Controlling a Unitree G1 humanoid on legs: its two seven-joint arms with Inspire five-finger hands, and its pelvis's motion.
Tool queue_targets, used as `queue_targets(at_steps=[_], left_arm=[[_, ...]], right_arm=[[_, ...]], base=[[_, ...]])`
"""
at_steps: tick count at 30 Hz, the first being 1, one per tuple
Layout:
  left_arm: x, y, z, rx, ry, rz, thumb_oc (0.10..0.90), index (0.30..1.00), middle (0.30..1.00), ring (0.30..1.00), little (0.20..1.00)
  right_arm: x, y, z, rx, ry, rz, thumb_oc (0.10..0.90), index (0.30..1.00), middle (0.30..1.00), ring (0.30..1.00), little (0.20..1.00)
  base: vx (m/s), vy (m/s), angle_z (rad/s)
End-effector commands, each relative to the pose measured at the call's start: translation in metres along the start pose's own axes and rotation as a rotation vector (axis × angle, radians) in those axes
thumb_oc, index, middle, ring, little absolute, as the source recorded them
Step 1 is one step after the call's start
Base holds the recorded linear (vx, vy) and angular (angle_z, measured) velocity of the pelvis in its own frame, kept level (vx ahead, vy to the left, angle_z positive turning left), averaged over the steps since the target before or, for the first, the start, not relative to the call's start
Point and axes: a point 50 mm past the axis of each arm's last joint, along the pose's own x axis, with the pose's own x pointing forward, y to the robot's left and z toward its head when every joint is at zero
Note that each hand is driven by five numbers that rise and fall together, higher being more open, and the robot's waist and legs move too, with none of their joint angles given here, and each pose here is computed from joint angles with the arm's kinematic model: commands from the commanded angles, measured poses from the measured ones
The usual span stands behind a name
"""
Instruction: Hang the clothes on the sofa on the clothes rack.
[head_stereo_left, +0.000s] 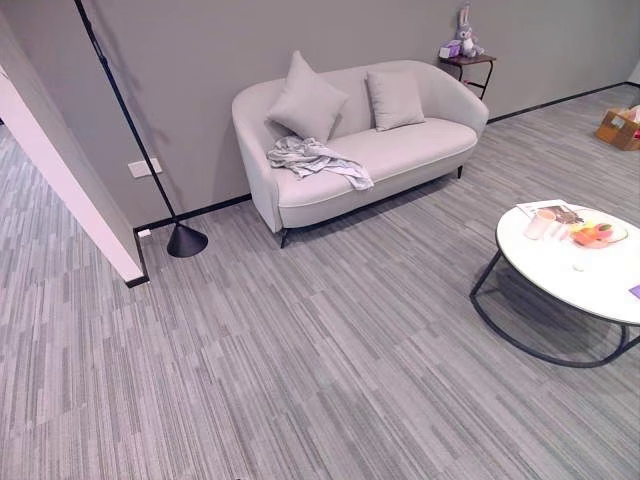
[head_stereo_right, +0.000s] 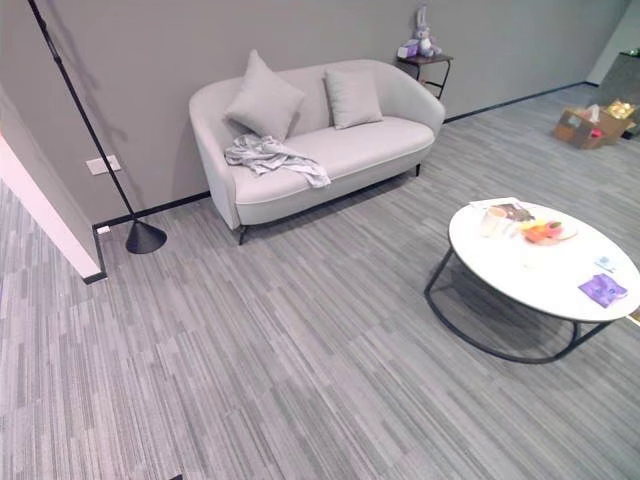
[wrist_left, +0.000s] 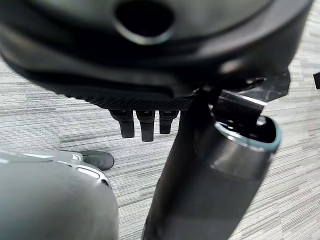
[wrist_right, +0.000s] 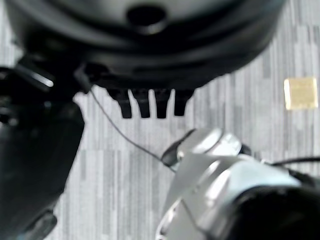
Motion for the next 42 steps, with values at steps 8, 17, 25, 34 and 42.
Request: queue_targets(at_steps=[8, 17, 25, 34, 42], left_arm=[[0.003, -0.025, 0.021, 0.106, -0.068, -0.075, 0.8, 0.9, 0.9, 0.9, 0.9], [0.003, -0.027, 0.017, 0.137, -0.06, -0.086, 0.8, 0.9, 0.9, 0.9, 0.9], [0.003, -0.025, 0.016, 0.186, -0.056, -0.084, 0.8, 0.9, 0.9, 0.9, 0.9], [0.003, -0.023, 0.018, 0.234, -0.06, -0.079, 0.8, 0.9, 0.9, 0.9, 0.9], [0.004, -0.036, 0.038, 0.337, -0.138, -0.109, 0.8, 0.9, 0.9, 0.9, 0.9]], right_arm=[[0.0, 0.012, -0.003, -0.119, 0.016, 0.029, 0.8, 0.9, 0.9, 0.9, 0.9], [0.0, 0.02, -0.002, -0.326, 0.0, 0.077, 0.8, 0.9, 0.9, 0.9, 0.9], [0.0, 0.024, -0.001, -0.417, -0.006, 0.098, 0.8, 0.9, 0.9, 0.9, 0.9], [0.001, 0.026, 0.003, -0.465, -0.018, 0.112, 0.8, 0.9, 0.9, 0.9, 0.9], [0.0, 0.037, 0.019, -0.459, -0.076, 0.14, 0.8, 0.9, 0.9, 0.9, 0.9]], base=[[0.0, 0.0, 0.0], [0.0, 0.0, 0.0], [0.0, 0.0, 0.0], [0.01, 0.026, -0.05], [-0.02, 0.1, -0.13]])
